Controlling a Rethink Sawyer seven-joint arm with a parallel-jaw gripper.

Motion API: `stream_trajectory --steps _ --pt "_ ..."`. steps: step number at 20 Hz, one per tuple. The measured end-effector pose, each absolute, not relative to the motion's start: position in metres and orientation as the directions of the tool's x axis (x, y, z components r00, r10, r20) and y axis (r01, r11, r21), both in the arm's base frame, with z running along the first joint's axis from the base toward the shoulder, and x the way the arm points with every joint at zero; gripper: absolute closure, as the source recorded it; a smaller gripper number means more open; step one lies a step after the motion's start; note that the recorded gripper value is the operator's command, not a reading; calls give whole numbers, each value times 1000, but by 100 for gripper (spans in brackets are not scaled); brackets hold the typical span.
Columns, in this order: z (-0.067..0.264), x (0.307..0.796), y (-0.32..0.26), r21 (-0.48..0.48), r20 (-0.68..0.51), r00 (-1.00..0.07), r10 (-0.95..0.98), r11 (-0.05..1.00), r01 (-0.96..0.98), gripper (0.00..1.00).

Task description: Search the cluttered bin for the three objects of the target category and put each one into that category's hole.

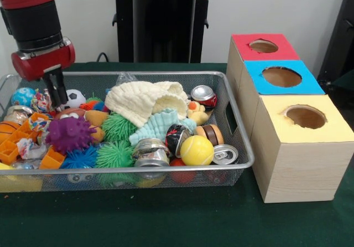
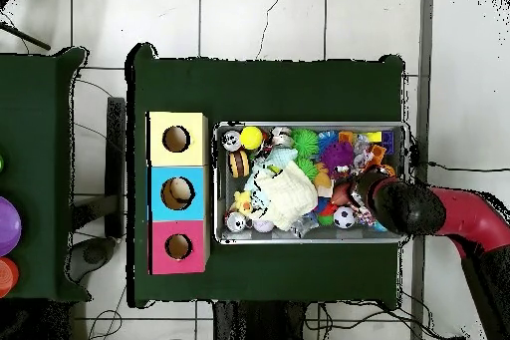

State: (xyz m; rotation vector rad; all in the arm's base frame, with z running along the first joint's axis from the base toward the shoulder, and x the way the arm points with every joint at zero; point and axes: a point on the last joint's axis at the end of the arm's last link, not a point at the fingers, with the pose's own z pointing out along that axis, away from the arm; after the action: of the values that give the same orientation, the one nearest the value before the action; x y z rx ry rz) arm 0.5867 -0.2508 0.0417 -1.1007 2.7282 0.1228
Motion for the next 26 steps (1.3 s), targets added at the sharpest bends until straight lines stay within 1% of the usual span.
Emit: stream_trajectory --steps 11,19,26 --pt "27 601 -266 -6 -233 -723 -651 744 -668 100" --pt "7 600 -271 -11 -230 -720 -655 741 -671 100" --pt "-2 598 -271 -8 -230 -719 -656 740 -673 100"
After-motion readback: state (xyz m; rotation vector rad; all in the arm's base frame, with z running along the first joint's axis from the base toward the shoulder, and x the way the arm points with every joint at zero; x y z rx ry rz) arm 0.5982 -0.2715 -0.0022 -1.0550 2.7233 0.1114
